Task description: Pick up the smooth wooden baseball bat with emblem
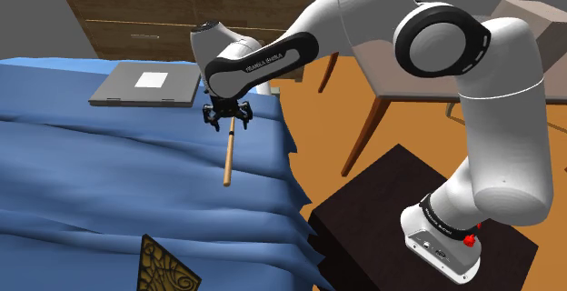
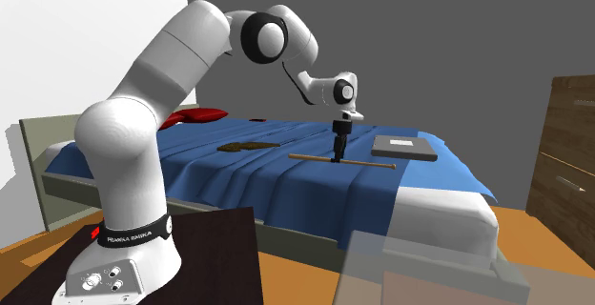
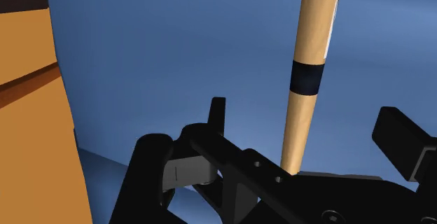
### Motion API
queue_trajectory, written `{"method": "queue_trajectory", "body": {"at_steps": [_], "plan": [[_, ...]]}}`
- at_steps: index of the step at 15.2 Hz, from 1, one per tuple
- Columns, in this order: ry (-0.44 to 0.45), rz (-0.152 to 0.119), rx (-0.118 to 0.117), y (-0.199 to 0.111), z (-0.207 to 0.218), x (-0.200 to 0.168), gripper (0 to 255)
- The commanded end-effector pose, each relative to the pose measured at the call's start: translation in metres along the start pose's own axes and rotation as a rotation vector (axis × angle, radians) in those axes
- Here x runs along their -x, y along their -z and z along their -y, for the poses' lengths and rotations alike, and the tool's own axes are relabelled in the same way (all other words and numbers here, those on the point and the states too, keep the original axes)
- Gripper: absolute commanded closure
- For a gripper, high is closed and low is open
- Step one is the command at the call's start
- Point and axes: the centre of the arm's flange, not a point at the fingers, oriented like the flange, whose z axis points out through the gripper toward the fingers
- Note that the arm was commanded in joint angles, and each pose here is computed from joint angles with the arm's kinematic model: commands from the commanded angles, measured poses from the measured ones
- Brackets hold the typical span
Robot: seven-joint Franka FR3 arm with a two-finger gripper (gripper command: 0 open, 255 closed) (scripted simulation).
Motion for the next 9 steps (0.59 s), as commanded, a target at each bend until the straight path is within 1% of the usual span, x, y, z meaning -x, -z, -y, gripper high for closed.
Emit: {"method": "queue_trajectory", "body": {"at_steps": [1,9], "plan": [[0.0,0.0,0.0,-0.0026,0.0001,0.0,255],[0.0,0.0,0.0,-0.004,0.0004,-0.001,255]]}}
